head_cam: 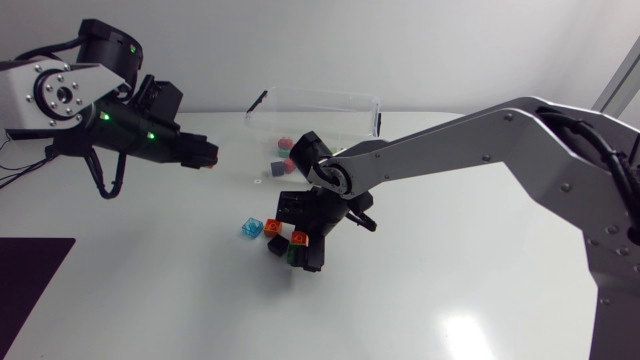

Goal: Place the duplo bricks in the container

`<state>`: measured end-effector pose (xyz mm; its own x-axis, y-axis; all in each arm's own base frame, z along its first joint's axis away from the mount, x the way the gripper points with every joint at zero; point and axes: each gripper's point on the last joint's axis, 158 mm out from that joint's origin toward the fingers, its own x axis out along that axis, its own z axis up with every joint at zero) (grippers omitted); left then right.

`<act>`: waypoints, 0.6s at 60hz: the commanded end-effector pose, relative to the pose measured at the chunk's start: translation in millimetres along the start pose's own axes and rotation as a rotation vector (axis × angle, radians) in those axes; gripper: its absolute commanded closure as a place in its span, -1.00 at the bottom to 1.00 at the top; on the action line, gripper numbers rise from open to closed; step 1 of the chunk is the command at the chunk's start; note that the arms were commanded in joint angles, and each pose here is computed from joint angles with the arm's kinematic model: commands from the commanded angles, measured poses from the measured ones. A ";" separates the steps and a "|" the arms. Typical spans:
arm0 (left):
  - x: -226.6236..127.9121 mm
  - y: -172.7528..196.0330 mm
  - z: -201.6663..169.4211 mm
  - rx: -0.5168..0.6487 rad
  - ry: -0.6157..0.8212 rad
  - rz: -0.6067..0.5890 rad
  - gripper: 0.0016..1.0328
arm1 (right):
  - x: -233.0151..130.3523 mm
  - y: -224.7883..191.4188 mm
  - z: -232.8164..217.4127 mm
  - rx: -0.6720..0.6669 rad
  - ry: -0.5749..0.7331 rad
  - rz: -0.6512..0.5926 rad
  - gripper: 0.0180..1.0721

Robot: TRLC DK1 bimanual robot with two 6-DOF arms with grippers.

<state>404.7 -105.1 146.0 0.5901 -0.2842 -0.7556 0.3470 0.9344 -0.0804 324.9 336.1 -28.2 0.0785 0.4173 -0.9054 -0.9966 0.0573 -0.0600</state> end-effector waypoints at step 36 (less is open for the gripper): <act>36.6 -42.4 147.5 0.102 -0.267 -0.086 0.43 | -83.2 -51.4 2.1 0.096 -0.025 -0.134 0.21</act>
<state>502.1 -174.1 220.3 0.7252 -0.4032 -0.5581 0.4591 0.8873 -0.0444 347.7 306.4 9.0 0.1280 0.3886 -0.9125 -0.9860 0.1488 -0.0750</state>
